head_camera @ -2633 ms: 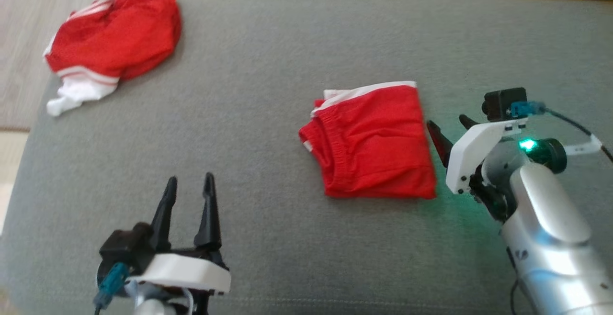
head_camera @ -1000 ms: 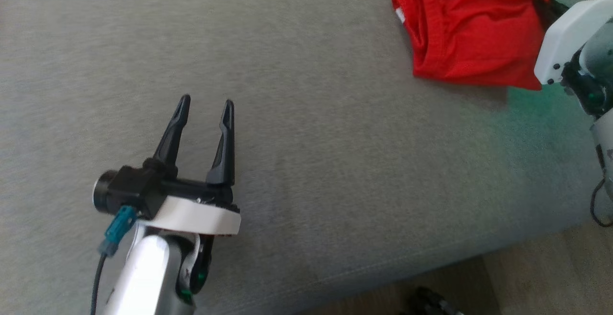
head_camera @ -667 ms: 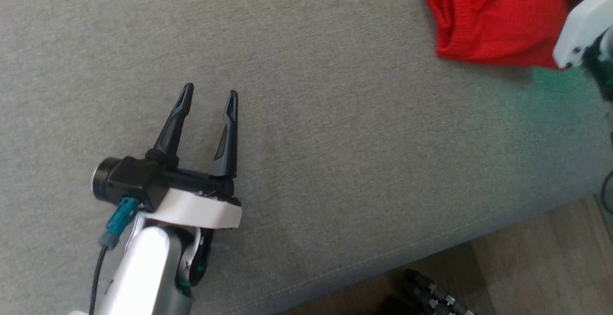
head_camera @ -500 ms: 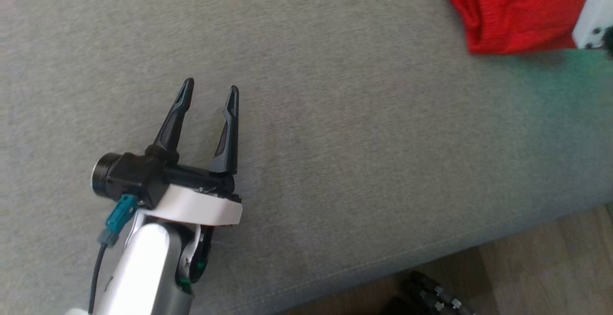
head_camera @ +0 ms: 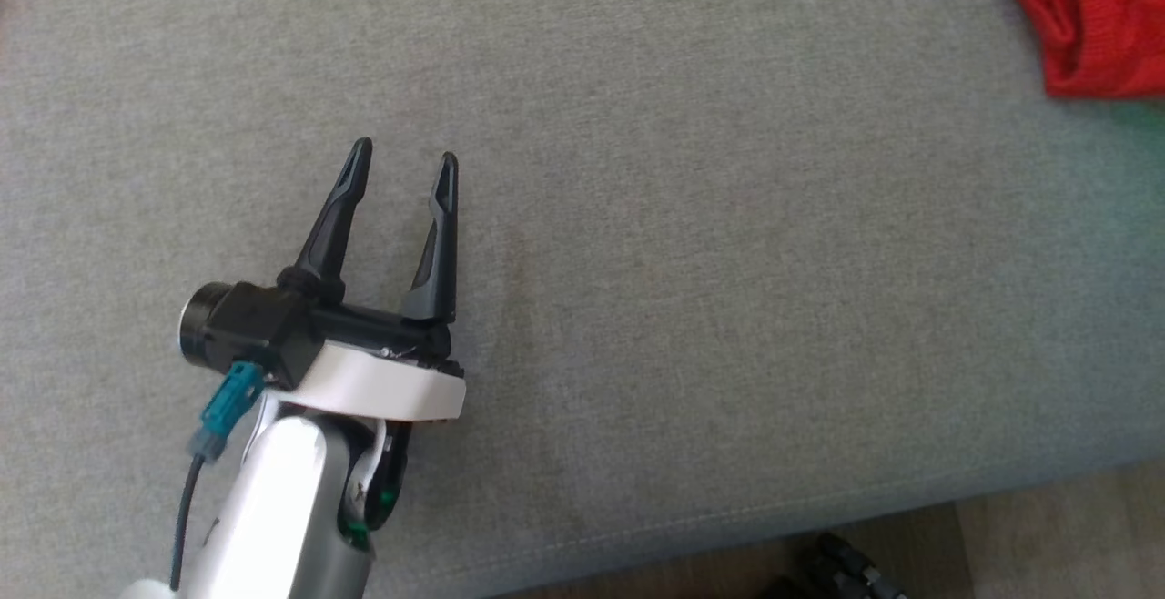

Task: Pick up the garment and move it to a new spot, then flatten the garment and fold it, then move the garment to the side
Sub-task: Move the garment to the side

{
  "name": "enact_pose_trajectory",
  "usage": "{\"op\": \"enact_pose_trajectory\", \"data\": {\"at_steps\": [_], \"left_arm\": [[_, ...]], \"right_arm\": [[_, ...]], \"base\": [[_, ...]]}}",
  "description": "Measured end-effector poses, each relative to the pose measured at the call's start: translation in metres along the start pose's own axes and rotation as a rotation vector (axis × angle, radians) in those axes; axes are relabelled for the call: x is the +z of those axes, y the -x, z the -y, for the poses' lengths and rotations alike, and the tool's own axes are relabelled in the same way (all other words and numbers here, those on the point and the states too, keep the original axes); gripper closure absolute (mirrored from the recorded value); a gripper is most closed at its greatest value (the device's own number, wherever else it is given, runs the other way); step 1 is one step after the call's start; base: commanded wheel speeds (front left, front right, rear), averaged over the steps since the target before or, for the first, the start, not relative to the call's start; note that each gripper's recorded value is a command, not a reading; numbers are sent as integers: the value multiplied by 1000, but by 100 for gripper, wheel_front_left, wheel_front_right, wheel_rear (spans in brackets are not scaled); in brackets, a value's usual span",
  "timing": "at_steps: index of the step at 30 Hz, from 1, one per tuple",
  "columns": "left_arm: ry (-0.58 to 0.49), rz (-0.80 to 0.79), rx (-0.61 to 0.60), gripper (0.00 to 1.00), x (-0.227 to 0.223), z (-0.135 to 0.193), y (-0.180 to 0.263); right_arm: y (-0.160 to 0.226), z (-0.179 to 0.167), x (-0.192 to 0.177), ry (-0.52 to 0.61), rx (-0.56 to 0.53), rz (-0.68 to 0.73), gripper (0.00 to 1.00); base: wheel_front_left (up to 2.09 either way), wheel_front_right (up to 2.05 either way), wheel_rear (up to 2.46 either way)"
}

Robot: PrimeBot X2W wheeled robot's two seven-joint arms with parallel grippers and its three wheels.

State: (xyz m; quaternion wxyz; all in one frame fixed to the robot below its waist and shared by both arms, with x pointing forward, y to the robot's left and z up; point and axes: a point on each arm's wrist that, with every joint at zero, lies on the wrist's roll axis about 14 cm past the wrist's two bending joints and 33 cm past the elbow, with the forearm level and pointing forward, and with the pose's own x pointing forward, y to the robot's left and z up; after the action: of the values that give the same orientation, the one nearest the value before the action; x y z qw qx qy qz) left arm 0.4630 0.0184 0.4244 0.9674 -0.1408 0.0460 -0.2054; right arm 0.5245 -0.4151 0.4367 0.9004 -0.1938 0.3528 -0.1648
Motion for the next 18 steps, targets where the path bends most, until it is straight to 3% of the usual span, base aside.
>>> {"op": "enact_pose_trajectory", "data": {"at_steps": [18], "left_arm": [[16, -4, 16, 0, -4, -4, -1]], "right_arm": [[-4, 28, 4, 55, -100, -11, 100]], "base": [[0, 0, 0]]}}
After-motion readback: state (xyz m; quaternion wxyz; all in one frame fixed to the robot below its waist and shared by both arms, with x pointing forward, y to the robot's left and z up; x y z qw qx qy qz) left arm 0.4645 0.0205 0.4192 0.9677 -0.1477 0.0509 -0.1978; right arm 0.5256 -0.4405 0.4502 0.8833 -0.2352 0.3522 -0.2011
